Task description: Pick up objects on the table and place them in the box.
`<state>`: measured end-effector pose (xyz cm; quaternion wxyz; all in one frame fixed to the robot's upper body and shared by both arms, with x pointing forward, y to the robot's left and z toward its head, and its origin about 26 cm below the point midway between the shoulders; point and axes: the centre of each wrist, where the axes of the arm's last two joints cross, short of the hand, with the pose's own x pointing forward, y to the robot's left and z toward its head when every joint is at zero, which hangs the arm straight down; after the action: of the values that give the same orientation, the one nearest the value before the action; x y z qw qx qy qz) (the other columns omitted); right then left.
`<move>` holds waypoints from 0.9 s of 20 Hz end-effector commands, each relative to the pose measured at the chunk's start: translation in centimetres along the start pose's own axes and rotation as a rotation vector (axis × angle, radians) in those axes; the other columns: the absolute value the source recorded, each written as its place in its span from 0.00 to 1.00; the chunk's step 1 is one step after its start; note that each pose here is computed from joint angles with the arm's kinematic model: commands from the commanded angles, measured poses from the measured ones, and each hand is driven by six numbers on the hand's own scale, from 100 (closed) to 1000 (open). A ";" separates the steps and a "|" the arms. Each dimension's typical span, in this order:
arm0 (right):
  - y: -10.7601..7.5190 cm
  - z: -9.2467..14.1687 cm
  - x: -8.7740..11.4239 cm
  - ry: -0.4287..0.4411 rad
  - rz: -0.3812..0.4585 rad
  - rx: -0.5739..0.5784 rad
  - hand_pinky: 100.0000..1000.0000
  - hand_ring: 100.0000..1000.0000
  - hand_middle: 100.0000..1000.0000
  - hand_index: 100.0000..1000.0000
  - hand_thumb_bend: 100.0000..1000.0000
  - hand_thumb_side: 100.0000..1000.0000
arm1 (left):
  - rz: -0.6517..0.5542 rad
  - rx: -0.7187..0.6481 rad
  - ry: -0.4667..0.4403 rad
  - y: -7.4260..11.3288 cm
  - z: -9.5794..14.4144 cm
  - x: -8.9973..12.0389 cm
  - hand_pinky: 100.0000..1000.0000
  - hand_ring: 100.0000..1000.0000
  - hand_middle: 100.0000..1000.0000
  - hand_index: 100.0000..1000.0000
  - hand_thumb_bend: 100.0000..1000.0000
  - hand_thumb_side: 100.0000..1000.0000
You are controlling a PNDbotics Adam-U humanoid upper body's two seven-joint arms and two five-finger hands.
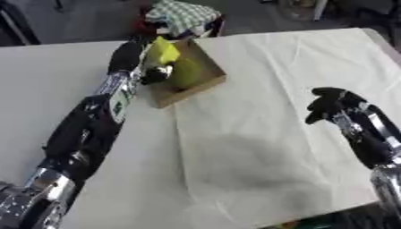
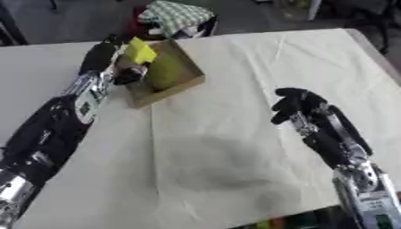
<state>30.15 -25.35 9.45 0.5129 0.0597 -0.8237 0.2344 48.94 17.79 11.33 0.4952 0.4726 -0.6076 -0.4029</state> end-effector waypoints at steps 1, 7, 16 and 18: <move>-0.2 -0.3 0.5 -0.021 0.005 0.004 0.54 0.50 0.53 0.77 0.00 0.59 | 0.022 0.104 -0.013 1.9 -0.7 -0.1 0.75 0.83 0.95 1.00 0.69 0.81; -0.4 -0.3 0.5 -0.020 0.009 0.000 0.54 0.50 0.53 0.77 0.00 0.59 | 0.148 0.222 -0.033 3.7 -0.7 -0.6 0.72 0.80 0.91 0.95 0.54 0.75; -0.7 -0.2 0.5 -0.015 0.023 -0.018 0.54 0.50 0.53 0.77 0.00 0.59 | 0.625 0.341 -0.347 12.0 4.2 -0.9 0.68 0.74 0.78 0.84 0.00 0.65; -0.8 -0.2 0.5 -0.014 0.026 -0.023 0.54 0.50 0.53 0.77 0.00 0.59 | 0.746 0.314 -0.404 12.9 6.4 -1.8 0.66 0.71 0.75 0.83 0.00 0.68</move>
<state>30.17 -25.56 9.50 0.5130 0.0542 -0.8256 0.2285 41.64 22.21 19.02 0.4366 0.2351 -0.8472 -0.1909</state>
